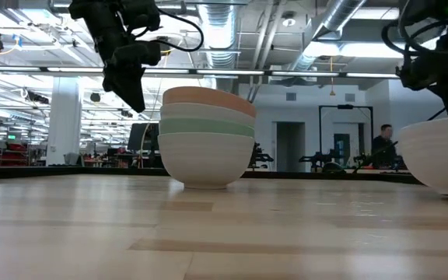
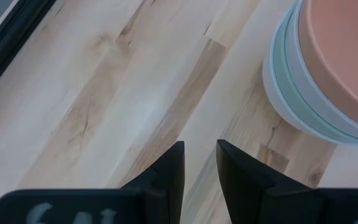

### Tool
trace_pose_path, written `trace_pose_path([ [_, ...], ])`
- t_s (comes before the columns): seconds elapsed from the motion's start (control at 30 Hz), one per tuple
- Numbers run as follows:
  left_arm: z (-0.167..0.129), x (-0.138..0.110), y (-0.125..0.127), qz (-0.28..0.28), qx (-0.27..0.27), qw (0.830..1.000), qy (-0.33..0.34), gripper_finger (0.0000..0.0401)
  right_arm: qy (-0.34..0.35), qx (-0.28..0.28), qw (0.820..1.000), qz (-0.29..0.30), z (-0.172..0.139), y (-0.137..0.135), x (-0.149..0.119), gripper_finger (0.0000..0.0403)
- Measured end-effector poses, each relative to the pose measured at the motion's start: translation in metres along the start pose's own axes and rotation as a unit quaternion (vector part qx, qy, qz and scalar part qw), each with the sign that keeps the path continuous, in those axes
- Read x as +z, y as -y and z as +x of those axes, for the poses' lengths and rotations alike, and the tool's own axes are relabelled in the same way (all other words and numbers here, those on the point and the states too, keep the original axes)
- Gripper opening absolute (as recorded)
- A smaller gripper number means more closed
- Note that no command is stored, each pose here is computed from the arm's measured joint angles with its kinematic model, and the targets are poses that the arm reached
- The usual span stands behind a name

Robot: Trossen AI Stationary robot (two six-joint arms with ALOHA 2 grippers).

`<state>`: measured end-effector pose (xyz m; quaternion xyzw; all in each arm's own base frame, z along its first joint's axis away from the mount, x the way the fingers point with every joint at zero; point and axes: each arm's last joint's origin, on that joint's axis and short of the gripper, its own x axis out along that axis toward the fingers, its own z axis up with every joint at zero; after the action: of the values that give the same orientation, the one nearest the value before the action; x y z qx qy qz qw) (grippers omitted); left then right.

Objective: Nest bowls inside each other
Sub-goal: Stack the white bowl on top of the orange bowl

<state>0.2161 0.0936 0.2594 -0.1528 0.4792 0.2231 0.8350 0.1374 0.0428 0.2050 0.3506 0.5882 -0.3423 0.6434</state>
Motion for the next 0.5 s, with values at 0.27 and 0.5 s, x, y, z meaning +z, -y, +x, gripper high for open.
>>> trace_pose_path([
  [0.27,0.000,0.000,0.000,-0.001,0.000,1.000,0.000,0.0083,-0.017,0.000,1.000,-0.007,-0.009,0.001,0.006,0.0219],
  [0.5,0.000,0.003,0.000,-0.002,-0.002,1.000,0.016,0.0083,-0.014,-0.024,1.000,-0.013,-0.026,0.008,0.011,0.0219],
])
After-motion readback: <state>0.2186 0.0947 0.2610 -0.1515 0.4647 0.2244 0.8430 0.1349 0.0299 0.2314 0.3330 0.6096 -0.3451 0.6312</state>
